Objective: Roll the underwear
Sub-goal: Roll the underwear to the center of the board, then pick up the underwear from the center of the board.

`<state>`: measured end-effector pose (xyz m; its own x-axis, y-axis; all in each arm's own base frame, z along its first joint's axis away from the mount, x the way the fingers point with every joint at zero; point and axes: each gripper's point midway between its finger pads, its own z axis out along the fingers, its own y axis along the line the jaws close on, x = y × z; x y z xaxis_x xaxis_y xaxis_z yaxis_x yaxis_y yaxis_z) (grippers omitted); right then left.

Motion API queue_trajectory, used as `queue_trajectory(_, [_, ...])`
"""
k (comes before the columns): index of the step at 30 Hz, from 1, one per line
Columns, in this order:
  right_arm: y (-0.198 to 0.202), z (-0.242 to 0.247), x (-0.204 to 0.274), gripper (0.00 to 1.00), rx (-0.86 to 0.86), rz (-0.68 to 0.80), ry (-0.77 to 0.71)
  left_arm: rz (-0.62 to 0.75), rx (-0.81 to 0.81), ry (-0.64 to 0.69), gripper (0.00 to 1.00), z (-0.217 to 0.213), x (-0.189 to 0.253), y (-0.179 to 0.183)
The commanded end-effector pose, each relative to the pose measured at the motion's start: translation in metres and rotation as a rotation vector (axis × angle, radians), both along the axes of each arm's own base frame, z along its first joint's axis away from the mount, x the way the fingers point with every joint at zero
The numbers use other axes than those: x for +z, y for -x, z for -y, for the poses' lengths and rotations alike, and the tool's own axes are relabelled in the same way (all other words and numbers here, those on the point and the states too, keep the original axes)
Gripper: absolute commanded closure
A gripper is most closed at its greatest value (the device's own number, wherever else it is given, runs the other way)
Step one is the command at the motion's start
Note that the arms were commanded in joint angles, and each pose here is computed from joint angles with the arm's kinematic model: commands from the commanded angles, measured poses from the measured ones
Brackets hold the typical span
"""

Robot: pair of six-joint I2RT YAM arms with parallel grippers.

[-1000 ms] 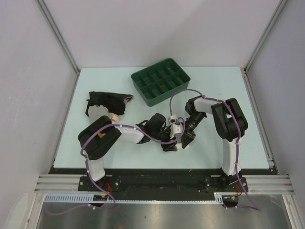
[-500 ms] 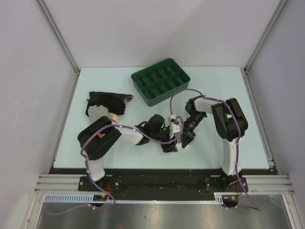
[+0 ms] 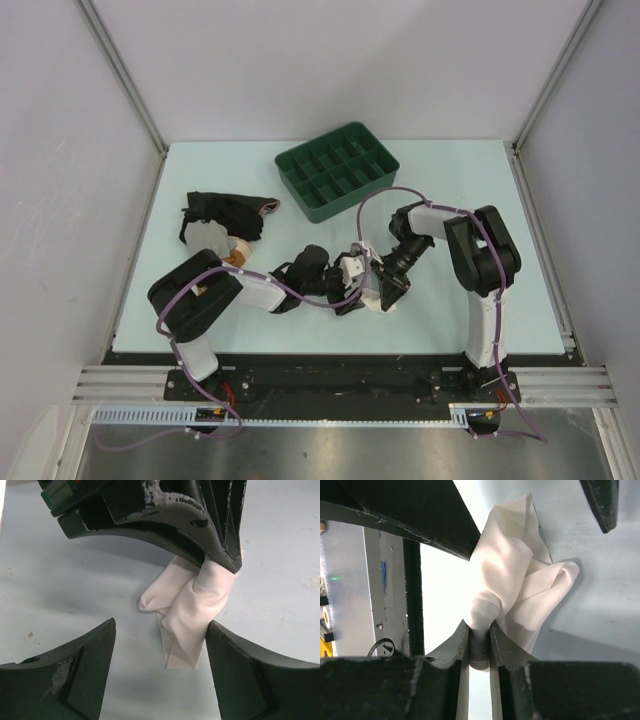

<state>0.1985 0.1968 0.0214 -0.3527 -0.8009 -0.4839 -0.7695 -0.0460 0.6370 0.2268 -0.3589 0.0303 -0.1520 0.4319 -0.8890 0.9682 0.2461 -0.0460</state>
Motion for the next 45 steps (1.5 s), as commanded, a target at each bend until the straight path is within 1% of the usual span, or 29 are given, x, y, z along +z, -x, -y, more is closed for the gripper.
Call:
queue_trajectory(1, [-0.005,0.019,-0.023,0.94,0.059,0.090,0.099,0.046,0.002,0.085,0.23,0.017,0.028,-0.014])
queue_trajectory(3, [-0.005,0.018,-0.023,0.94,0.060,0.093,0.098,0.007,-0.040,0.079,0.23,0.021,0.023,-0.007])
queue_trajectory(4, [-0.004,0.019,-0.023,0.94,0.058,0.091,0.099,-0.006,-0.054,0.079,0.15,0.023,0.022,-0.005])
queue_trajectory(5, [-0.004,0.018,-0.022,0.94,0.058,0.090,0.098,-0.029,-0.074,0.073,0.12,0.025,0.016,-0.001])
queue_trajectory(6, [-0.004,0.018,-0.022,0.94,0.060,0.093,0.098,-0.052,-0.106,0.075,0.00,0.026,0.015,0.005])
queue_trajectory(9, [-0.004,0.018,-0.023,0.95,0.061,0.094,0.097,-0.106,-0.145,0.055,0.00,0.026,0.004,0.015])
queue_trajectory(15, [-0.004,0.017,-0.023,0.95,0.060,0.092,0.092,-0.164,-0.126,0.019,0.00,0.028,-0.012,0.013])
queue_trajectory(18, [-0.003,0.017,-0.023,0.94,0.062,0.091,0.092,-0.183,-0.118,0.045,0.00,0.034,-0.010,0.011])
queue_trajectory(20, [-0.003,0.017,-0.024,0.95,0.062,0.092,0.092,-0.215,-0.130,0.061,0.03,0.037,-0.009,0.015])
queue_trajectory(25, [-0.003,0.016,-0.025,0.95,0.058,0.090,0.091,-0.264,-0.131,0.092,0.12,0.036,-0.015,0.025])
queue_trajectory(26, [-0.004,0.016,-0.024,0.95,0.055,0.090,0.090,-0.289,-0.125,0.100,0.12,0.036,-0.016,0.028])
queue_trajectory(30, [-0.004,0.015,-0.025,0.95,0.052,0.091,0.092,-0.322,-0.113,0.146,0.12,0.031,-0.016,0.040])
queue_trajectory(32, [-0.004,0.016,-0.026,0.95,0.050,0.090,0.092,-0.317,-0.102,0.196,0.12,0.033,-0.007,0.039])
queue_trajectory(34, [-0.004,0.016,-0.026,0.95,0.049,0.089,0.093,-0.327,-0.095,0.207,0.12,0.030,-0.007,0.042])
queue_trajectory(37, [-0.005,0.015,-0.026,0.96,0.047,0.093,0.092,-0.350,-0.093,0.258,0.12,0.032,-0.002,0.046])
queue_trajectory(38, [-0.004,0.015,-0.025,0.96,0.049,0.094,0.092,-0.362,-0.090,0.295,0.12,0.035,0.003,0.045])
queue_trajectory(41, [-0.004,0.014,-0.025,0.96,0.048,0.096,0.090,-0.389,-0.057,0.308,0.12,0.035,-0.001,0.044])
queue_trajectory(44, [-0.004,0.015,-0.025,0.96,0.046,0.094,0.093,-0.383,0.004,0.300,0.12,0.035,-0.008,0.037])
queue_trajectory(45, [-0.004,0.015,-0.025,0.96,0.046,0.095,0.092,-0.392,0.017,0.278,0.12,0.035,-0.013,0.036])
